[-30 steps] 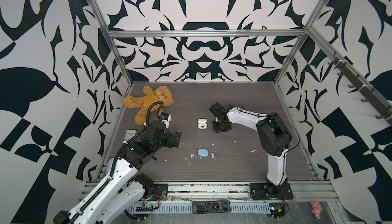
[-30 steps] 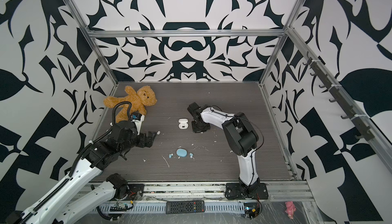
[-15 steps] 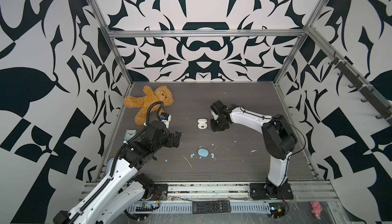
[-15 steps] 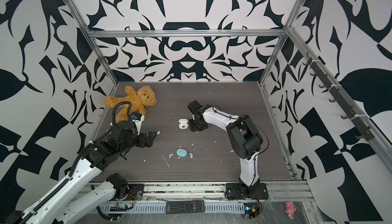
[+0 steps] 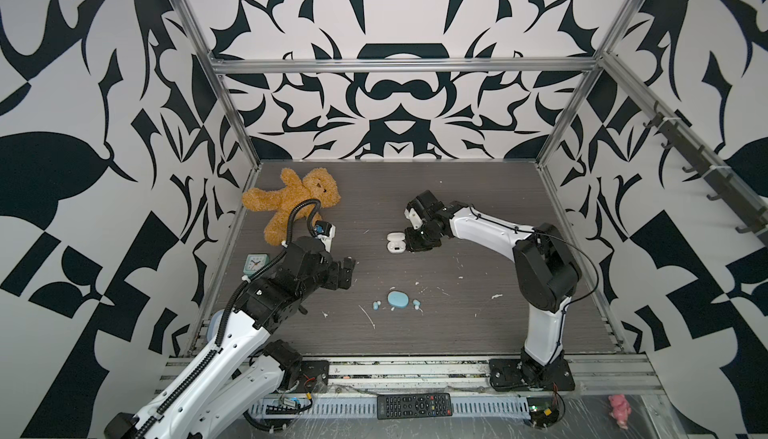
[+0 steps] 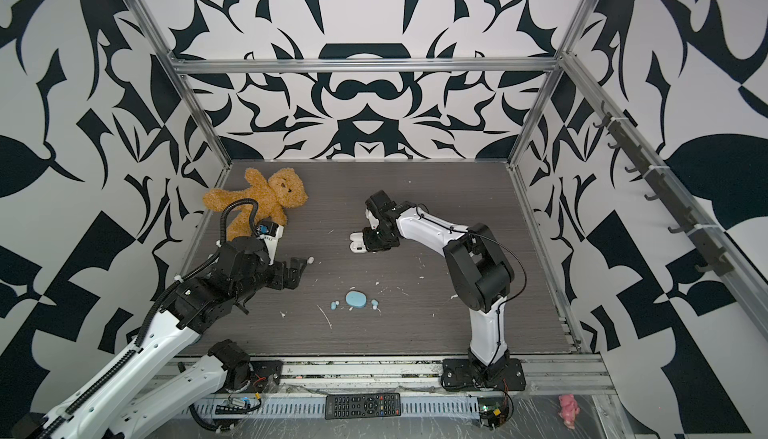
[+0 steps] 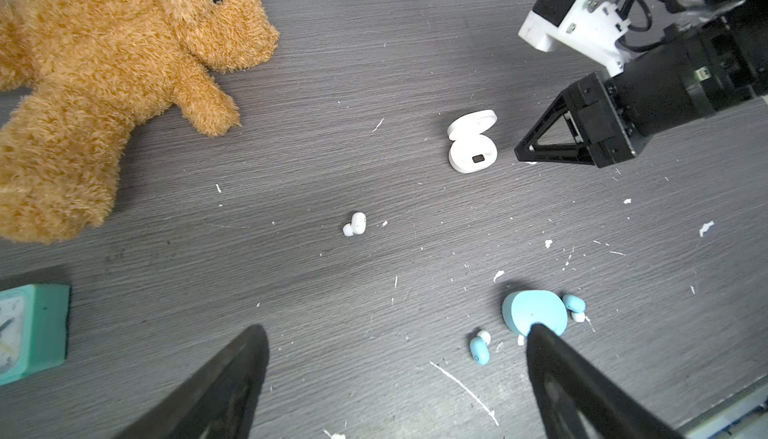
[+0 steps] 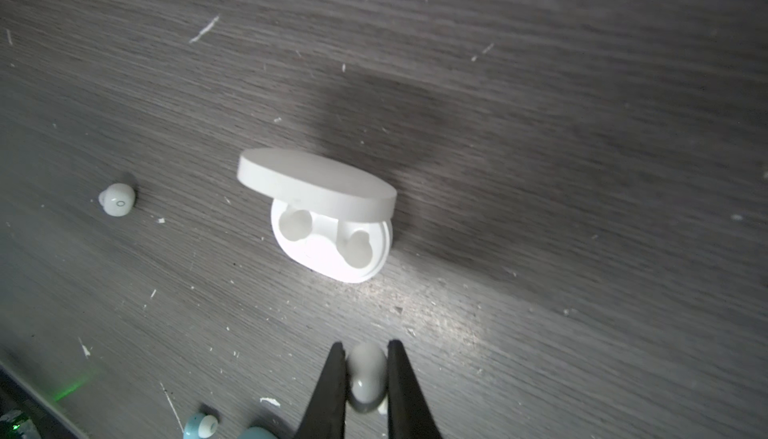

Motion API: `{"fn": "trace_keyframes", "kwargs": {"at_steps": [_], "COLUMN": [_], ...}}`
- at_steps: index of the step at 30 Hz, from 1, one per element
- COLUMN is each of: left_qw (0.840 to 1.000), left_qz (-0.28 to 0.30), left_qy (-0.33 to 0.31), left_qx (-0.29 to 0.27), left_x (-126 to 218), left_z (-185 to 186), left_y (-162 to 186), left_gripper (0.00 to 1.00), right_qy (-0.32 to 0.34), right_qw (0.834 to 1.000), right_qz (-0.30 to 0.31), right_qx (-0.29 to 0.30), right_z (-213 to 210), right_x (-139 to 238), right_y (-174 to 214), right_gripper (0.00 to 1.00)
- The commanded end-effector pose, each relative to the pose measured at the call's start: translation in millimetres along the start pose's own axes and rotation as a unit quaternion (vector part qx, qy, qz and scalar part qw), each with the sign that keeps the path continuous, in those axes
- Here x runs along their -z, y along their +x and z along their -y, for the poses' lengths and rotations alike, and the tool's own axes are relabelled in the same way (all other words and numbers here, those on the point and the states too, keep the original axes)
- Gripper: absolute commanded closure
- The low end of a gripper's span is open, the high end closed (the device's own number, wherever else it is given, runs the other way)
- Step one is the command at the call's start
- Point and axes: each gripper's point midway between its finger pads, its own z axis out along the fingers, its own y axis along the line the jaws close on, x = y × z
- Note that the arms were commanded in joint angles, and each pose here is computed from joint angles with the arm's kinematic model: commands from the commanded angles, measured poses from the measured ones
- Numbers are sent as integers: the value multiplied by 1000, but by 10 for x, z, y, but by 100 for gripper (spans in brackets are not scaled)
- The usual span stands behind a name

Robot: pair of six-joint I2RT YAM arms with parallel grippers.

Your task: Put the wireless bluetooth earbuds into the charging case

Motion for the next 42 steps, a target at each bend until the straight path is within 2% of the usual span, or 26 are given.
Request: {"fn": "trace_keyframes", "kwargs": {"at_steps": [1,25,42], "left_qw": [1000,1000,1000], "left_qz": [1,2,2], "left_qy": [2,3,3], "left_qx": [-1,-2,-2], "left_x": [-8,-7,-12], "left_z": [-3,0,1], "left_y": [24,22,19], "left_gripper": [1,1,1], "right_qy": [-25,-48,-40], "right_qw": [999,998,998], "right_qz": [17,24,22], "right_qx": [21,43,53], "right_z": [-161,-289,-255], "right_x": [61,-35,-148], "right_y": [-155,-337,-379], "right_gripper": [86,86,86]}}
